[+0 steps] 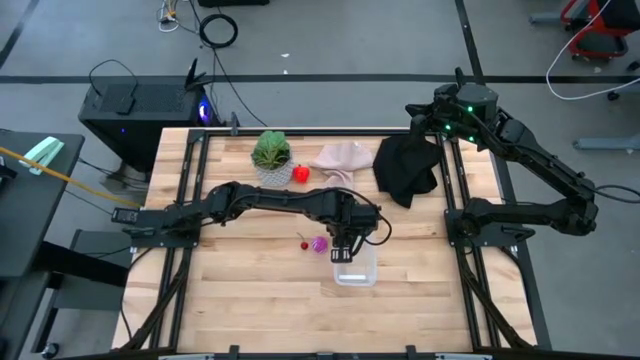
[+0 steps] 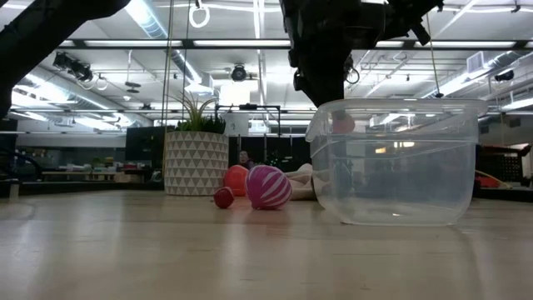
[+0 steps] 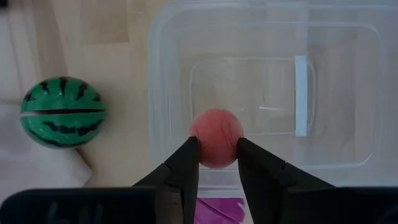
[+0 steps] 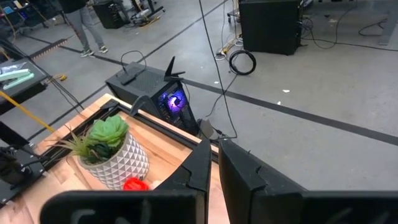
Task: Pick and placing Produce into tupperware
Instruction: Put the pink peach into the transparent bin
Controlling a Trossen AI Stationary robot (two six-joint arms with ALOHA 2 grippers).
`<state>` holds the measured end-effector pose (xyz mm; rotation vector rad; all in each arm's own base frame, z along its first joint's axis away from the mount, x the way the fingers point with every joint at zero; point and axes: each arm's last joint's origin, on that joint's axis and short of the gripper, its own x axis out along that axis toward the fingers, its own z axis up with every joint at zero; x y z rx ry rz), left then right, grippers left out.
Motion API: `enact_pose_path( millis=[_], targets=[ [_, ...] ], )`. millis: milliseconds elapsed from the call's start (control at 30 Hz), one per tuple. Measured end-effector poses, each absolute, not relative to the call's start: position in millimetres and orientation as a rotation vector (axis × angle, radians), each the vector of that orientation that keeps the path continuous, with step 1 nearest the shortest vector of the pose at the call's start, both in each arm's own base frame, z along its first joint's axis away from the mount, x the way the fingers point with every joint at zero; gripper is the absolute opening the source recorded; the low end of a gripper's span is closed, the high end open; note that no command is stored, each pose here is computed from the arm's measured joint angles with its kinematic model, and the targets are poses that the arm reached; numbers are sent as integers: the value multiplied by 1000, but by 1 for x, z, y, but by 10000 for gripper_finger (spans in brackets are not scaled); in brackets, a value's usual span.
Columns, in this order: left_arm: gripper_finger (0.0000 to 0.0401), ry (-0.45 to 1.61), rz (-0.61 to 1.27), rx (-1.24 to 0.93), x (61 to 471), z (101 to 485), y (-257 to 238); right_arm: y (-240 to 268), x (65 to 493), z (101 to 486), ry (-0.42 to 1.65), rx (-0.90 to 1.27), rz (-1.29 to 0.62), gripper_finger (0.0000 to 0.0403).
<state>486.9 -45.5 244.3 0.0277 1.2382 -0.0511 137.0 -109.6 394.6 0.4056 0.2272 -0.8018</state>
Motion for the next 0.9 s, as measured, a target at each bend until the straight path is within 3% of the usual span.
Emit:
enact_pose_path(
  millis=[900],
  targets=[
    [119, 1252, -64, 49, 486, 244, -44, -110, 137, 395, 220, 422, -804, 38]
  ],
)
